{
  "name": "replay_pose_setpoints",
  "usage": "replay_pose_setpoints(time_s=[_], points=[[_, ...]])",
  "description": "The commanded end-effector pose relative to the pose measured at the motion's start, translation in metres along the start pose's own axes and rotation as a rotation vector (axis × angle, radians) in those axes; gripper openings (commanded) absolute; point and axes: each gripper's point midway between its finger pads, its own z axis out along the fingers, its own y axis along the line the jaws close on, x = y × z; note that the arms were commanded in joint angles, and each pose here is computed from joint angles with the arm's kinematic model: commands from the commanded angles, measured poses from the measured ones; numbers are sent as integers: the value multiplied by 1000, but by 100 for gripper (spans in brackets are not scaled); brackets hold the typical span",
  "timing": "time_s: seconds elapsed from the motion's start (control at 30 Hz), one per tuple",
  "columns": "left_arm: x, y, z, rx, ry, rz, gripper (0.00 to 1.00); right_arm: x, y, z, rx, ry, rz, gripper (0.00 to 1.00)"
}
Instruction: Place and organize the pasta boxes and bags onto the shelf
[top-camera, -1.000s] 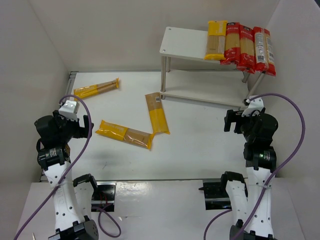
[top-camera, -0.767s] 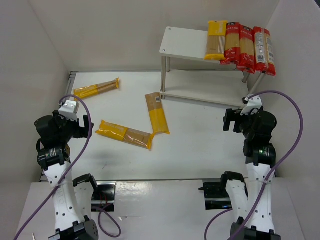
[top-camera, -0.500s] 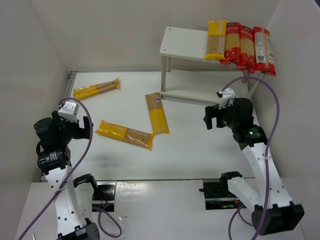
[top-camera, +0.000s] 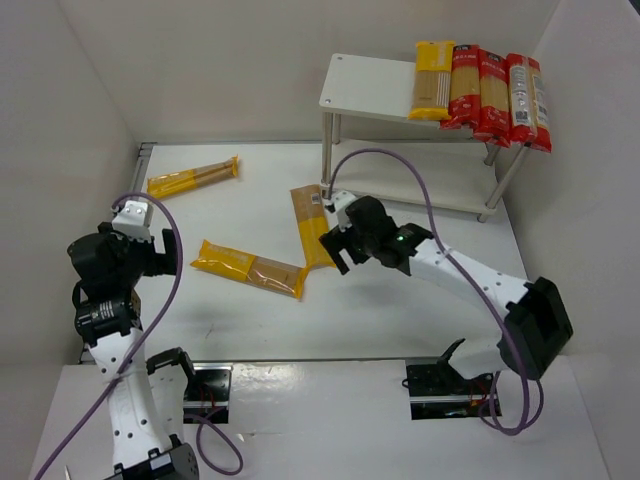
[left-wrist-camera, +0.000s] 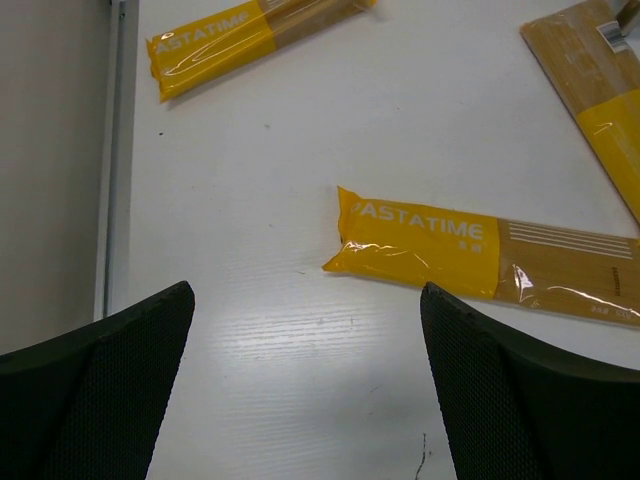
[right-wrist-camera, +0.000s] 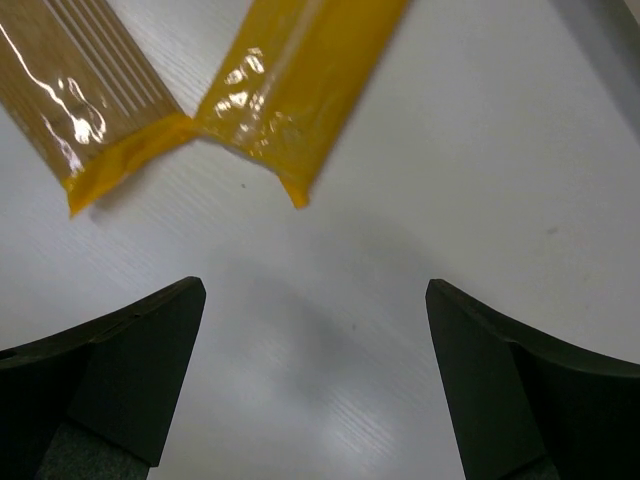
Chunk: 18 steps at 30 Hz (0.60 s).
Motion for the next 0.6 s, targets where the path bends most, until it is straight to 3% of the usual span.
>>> replay_pose_setpoints(time_s=[0.0,0.27,0.4,0.57], points=[[-13,11,0,-57,-47,-2,99,-67,2,13,82,-174,97,100],[-2,20,10,-79,12,-25,99,-106,28,83,117,-211,287,100],[-2,20,10,-79,12,-25,99,-104,33,112,138,-176,401,100],[-2,18,11,-70,10,-25,99,-96,30,144,206,-113,419,100]])
